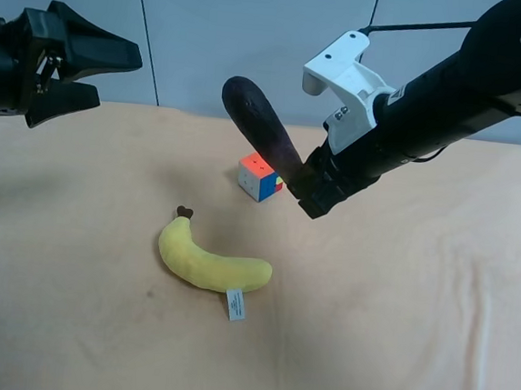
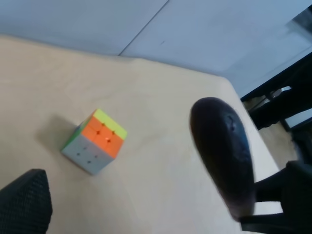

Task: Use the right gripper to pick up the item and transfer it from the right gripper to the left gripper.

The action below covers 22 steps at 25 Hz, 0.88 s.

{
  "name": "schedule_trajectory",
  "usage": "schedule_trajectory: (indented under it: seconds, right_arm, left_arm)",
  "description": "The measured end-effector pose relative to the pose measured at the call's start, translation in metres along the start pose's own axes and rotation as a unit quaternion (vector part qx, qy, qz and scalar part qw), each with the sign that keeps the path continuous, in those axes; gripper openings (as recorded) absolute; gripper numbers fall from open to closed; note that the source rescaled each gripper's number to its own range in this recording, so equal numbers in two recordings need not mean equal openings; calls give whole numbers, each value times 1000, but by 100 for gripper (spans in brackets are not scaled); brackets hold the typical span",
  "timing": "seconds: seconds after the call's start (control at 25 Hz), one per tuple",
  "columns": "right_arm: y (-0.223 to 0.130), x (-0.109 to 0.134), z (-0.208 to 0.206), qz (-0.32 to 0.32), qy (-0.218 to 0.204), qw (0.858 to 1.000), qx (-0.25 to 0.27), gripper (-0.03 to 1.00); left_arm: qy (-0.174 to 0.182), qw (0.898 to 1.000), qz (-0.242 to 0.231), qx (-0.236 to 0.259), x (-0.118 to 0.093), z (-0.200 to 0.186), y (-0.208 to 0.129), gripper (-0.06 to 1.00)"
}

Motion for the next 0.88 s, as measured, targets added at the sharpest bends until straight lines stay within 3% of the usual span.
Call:
schedule_trajectory:
  seconds: [0.12,0.32,0.64,0.88]
  right_arm:
    - [0,0,0,0,0,1000,0,0]
    - [0,0,0,0,0,1000,0,0]
    - [0,0,0,0,0,1000,0,0]
    - [0,0,0,0,0,1000,0,0]
  left_arm:
    - [10,1000,2,8,5,4,-3,86]
    - [60,998,22,21,12,7,-8,86]
    - [12,998,51,29,-26,25,-3,86]
    - [-1,996,71,51,-48,46,-8,86]
Point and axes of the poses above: a point on each arm's last joint axis where the gripper is mounted, z pointing out along that axis toward the gripper, x along the wrist's bending axis when the last joint is at zero, y = z × x, the point moved 4 cm from there along z, pointing out along that axis toward the gripper, and after that the axes turned 13 degrees about z, right-handed, at the moved point
